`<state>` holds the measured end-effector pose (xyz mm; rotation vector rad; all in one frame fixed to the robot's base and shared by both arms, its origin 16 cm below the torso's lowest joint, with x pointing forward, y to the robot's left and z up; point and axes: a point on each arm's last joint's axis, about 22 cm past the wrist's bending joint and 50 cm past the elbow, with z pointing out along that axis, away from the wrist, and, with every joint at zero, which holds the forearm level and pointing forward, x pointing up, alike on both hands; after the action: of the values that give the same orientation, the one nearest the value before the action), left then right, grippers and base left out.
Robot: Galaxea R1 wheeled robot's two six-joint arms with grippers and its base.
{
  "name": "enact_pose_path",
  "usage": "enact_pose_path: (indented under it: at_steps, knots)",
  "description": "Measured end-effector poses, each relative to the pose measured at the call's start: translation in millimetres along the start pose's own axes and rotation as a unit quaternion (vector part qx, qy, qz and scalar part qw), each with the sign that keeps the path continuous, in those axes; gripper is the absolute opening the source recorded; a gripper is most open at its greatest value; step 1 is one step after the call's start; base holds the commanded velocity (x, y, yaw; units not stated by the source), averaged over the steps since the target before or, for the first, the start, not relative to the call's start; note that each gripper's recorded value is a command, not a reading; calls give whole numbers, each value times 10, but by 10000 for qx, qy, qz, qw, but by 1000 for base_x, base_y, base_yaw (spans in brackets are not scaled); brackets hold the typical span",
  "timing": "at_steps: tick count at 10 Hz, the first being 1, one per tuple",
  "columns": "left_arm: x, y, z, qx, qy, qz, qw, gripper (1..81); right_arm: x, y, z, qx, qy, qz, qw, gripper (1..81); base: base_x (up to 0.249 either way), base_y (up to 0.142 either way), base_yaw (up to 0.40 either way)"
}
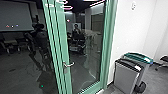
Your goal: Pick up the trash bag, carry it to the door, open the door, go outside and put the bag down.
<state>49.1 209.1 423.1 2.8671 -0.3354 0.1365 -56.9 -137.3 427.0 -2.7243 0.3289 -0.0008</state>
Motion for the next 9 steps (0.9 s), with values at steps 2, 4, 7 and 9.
enact_pose_path:
  at_steps: [2, 4, 7, 9]
  knots:
    - [-12, 13, 4, -1, 37, 27, 10000, 10, 1, 0, 0, 1, 2, -2, 10000, 811, 167, 0, 0]
    - [13, 9, 3, 3, 60, 61, 10000, 10, 1, 0, 0, 1, 2, -2, 10000, 811, 167, 0, 0]
    - [13, 9, 3, 3, 60, 61, 10000, 10, 1, 0, 0, 1, 2, -2, 10000, 811, 167, 0, 0]
    - [12, 13, 4, 1, 58, 61, 10000, 10, 1, 0, 0, 1, 2, -2, 10000, 811, 167, 0, 0]
